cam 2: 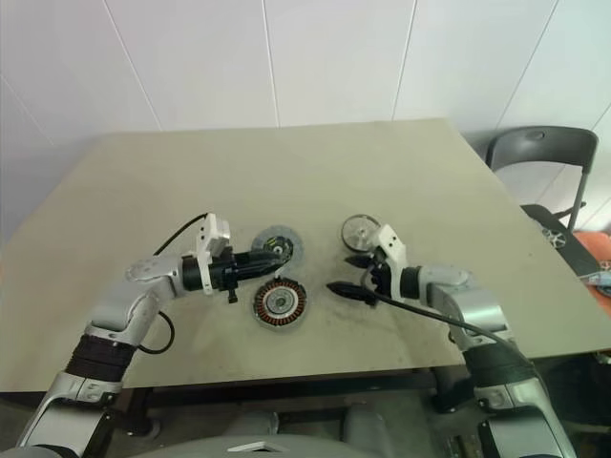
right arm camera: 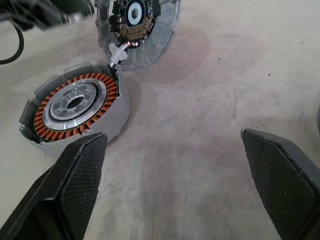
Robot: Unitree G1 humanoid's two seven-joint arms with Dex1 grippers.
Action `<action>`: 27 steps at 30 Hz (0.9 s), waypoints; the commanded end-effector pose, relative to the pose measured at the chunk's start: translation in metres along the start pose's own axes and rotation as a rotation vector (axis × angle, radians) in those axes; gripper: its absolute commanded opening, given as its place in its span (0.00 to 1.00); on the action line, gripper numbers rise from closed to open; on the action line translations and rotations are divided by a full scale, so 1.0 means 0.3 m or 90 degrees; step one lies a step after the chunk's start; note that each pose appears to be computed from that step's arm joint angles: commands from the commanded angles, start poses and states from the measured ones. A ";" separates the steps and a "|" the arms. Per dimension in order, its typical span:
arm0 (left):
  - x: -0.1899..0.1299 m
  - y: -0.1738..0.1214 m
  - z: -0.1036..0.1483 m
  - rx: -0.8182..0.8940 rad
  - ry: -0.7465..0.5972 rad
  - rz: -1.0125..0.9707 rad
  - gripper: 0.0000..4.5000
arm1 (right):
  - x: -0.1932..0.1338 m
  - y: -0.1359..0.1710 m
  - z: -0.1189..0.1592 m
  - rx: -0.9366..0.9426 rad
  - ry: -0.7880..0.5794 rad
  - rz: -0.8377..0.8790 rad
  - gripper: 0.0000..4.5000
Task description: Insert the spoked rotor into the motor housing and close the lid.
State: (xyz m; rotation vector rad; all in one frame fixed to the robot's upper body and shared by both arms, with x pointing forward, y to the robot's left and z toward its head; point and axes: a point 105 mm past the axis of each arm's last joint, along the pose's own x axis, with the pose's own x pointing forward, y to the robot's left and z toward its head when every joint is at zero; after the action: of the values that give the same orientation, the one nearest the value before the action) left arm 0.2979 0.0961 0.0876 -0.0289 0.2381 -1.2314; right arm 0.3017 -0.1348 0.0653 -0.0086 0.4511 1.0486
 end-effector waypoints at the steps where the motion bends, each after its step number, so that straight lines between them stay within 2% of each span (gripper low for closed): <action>1: 0.000 -0.001 -0.025 0.023 0.033 -0.008 0.15 | -0.014 -0.009 0.037 -0.019 -0.019 -0.008 1.00; 6: 0.006 -0.027 -0.058 0.001 0.037 -0.035 0.15 | -0.011 -0.009 0.031 -0.016 -0.017 -0.009 1.00; 11: 0.017 -0.059 -0.041 -0.001 0.040 -0.057 0.15 | -0.010 -0.009 0.029 -0.014 -0.016 -0.010 1.00; 18: 0.027 -0.069 -0.027 -0.010 0.039 -0.064 0.15 | -0.008 -0.008 0.026 -0.012 -0.016 -0.011 1.00; 27: 0.004 -0.064 -0.061 -0.031 0.067 -0.068 0.15 | -0.008 -0.007 0.020 -0.008 -0.017 -0.016 1.00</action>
State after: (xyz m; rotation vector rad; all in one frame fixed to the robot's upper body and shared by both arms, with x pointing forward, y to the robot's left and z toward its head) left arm 0.2760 0.0903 0.0667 -0.0401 0.3805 -1.3188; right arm 0.3007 -0.1370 0.0607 -0.0046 0.4638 1.0270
